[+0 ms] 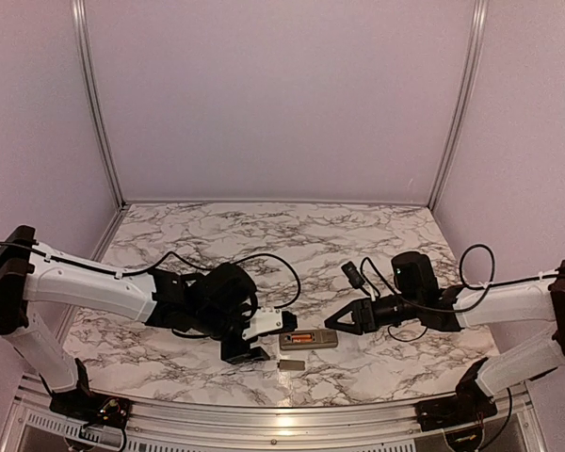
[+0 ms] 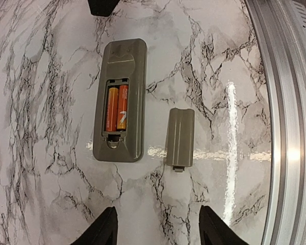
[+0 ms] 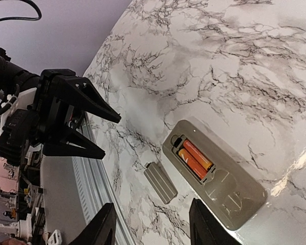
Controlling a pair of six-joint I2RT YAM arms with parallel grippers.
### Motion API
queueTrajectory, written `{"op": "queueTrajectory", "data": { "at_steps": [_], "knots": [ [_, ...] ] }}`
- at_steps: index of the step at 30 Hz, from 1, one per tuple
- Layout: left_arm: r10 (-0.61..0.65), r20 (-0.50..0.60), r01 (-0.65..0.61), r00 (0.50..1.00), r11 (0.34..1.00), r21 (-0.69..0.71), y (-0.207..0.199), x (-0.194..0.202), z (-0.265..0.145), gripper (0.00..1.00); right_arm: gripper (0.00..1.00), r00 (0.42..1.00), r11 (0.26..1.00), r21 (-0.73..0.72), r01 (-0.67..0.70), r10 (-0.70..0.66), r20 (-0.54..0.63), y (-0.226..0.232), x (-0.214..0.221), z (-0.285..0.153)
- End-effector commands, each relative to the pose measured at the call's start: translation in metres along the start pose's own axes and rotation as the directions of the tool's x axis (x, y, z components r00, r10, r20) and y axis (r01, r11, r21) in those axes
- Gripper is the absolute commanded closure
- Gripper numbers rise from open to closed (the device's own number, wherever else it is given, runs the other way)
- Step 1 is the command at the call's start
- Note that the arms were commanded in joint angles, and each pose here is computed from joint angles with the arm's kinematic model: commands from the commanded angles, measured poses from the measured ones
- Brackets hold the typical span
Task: Load the batteries into the remote control
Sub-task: Pick up the battery cover from the center of the board.
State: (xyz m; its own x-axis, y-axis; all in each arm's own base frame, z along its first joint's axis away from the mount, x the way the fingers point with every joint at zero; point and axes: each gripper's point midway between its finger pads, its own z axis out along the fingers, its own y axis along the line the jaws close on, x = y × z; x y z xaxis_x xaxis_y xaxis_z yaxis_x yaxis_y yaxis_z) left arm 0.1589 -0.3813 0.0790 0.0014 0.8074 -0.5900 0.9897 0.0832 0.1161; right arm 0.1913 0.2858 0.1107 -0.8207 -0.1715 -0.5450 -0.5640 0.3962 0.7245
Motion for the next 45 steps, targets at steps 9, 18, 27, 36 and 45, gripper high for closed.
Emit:
{"op": "queueTrajectory", "data": {
  "at_steps": [9, 18, 27, 36, 45],
  "knots": [
    [0.066, 0.141, -0.07, 0.988, 0.997, 0.024, -0.02, -0.02, 0.029, 0.44, 0.54, 0.998, 0.998, 0.013, 0.055, -0.055, 0.012, 0.006, -0.005, -0.006],
    [0.073, 0.225, -0.085, 0.972, 0.995, 0.044, -0.028, -0.019, 0.039, 0.46, 0.54, 0.998, 0.998, 0.014, 0.056, -0.056, 0.021, 0.006, -0.003, -0.008],
    [0.093, 0.213, -0.113, 0.973, 0.99, 0.083, -0.038, -0.005, 0.053, 0.51, 0.54, 0.998, 0.998, 0.019, 0.056, -0.057, 0.02, 0.006, -0.004, -0.008],
    [0.089, 0.2, -0.112, 0.976, 0.988, 0.105, -0.034, 0.0, 0.062, 0.51, 0.54, 0.998, 0.998, 0.021, 0.052, -0.053, 0.019, 0.006, -0.006, -0.008],
    [0.077, 0.189, -0.101, 0.979, 0.988, 0.119, -0.029, 0.003, 0.068, 0.52, 0.54, 0.998, 0.998, 0.025, 0.059, -0.059, 0.016, 0.006, -0.008, -0.007]
  ]
}}
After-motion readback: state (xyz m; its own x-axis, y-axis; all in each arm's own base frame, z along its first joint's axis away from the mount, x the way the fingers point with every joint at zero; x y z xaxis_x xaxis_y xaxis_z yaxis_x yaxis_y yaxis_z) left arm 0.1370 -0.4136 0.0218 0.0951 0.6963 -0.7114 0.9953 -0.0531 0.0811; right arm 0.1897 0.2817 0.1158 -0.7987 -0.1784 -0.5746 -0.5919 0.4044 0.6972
